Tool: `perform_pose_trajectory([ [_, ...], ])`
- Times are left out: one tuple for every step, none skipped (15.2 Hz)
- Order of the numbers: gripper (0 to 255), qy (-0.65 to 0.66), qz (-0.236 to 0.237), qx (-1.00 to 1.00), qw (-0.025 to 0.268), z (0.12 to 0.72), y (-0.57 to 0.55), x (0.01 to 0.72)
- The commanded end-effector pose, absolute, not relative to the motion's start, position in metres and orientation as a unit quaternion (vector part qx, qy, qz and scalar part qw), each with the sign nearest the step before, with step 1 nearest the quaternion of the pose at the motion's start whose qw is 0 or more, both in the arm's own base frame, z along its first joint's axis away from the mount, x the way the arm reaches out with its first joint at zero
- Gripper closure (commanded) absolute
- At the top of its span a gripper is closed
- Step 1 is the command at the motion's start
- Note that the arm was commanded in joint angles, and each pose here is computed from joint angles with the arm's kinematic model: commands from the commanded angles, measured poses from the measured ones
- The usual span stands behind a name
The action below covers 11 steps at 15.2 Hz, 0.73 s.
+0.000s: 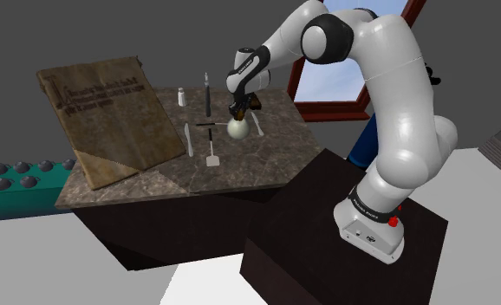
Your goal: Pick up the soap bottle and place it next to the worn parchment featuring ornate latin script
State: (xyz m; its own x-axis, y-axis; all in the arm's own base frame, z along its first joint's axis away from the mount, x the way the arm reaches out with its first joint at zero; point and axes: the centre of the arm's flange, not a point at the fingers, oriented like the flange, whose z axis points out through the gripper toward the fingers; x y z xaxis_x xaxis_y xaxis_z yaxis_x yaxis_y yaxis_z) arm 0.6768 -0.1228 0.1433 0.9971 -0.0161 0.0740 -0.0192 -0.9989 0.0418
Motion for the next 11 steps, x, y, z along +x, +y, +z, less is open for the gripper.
perform_pose_trajectory([
  [255, -0.009, 0.036, 0.999, 0.021, 0.143, -0.123, 0.676],
  [255, -0.009, 0.036, 0.999, 0.021, 0.143, -0.123, 0.677],
  [255, -0.009, 0.037, 0.999, 0.021, 0.143, -0.123, 0.677],
  [255, -0.009, 0.037, 0.999, 0.021, 0.148, -0.123, 0.677],
  [255, -0.009, 0.037, 0.999, 0.021, 0.153, -0.123, 0.676],
  [255, -0.009, 0.037, 0.999, 0.021, 0.159, -0.123, 0.676],
  [255, -0.009, 0.037, 0.999, 0.021, 0.164, -0.123, 0.676],
  [255, -0.009, 0.037, 0.999, 0.021, 0.169, -0.123, 0.677],
  [255, -0.009, 0.037, 0.999, 0.021, 0.174, -0.123, 0.677],
  [255, -0.009, 0.037, 0.999, 0.021, 0.180, -0.123, 0.677],
  [255, -0.009, 0.037, 0.999, 0.021, 0.185, -0.123, 0.677],
])
